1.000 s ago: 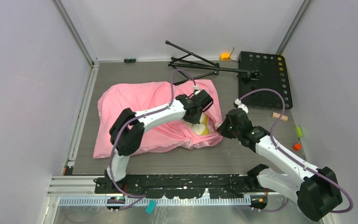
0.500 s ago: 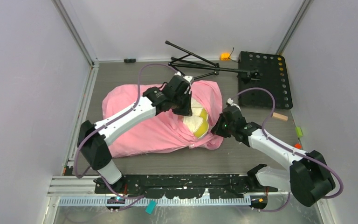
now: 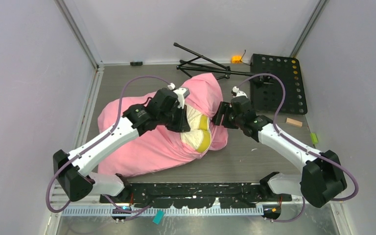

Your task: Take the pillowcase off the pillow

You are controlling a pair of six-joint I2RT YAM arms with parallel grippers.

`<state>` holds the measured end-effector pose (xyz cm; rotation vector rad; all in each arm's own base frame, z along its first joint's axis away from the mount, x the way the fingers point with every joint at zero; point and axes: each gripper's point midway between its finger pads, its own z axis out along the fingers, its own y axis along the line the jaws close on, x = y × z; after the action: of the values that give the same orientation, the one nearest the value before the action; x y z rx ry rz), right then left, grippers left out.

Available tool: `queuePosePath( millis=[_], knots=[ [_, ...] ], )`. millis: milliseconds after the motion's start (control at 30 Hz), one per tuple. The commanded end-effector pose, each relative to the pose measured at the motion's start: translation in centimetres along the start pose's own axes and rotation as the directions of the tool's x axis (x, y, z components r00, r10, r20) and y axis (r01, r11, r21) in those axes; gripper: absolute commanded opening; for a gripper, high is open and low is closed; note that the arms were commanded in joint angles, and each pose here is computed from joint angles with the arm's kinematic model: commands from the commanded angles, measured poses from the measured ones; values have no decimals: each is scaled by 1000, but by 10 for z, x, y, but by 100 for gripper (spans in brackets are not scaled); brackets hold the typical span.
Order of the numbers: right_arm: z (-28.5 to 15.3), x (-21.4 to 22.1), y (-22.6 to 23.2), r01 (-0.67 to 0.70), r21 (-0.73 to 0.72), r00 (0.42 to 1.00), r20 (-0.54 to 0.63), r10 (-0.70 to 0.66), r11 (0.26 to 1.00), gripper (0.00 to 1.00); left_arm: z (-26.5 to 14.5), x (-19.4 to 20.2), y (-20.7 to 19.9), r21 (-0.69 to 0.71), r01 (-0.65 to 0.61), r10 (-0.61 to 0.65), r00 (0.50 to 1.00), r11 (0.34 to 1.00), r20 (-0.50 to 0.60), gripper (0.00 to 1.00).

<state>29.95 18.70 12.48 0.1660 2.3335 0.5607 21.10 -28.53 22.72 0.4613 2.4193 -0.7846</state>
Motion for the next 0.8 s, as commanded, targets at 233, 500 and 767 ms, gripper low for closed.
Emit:
queuePosePath(
  millis=[233,500,767],
  knots=[
    [-7,-75,14,27,16,968,248,-30,999,15,-31,33,-46,290,-115,141,987,950,-71,0],
    [29,-105,-48,-262,146,947,231,224,954,0,-64,34,-74,432,-237,263,965,870,0,0],
    [59,-97,-84,-318,199,944,160,290,927,0,-140,21,-117,603,-394,311,919,694,243,0]
  ],
)
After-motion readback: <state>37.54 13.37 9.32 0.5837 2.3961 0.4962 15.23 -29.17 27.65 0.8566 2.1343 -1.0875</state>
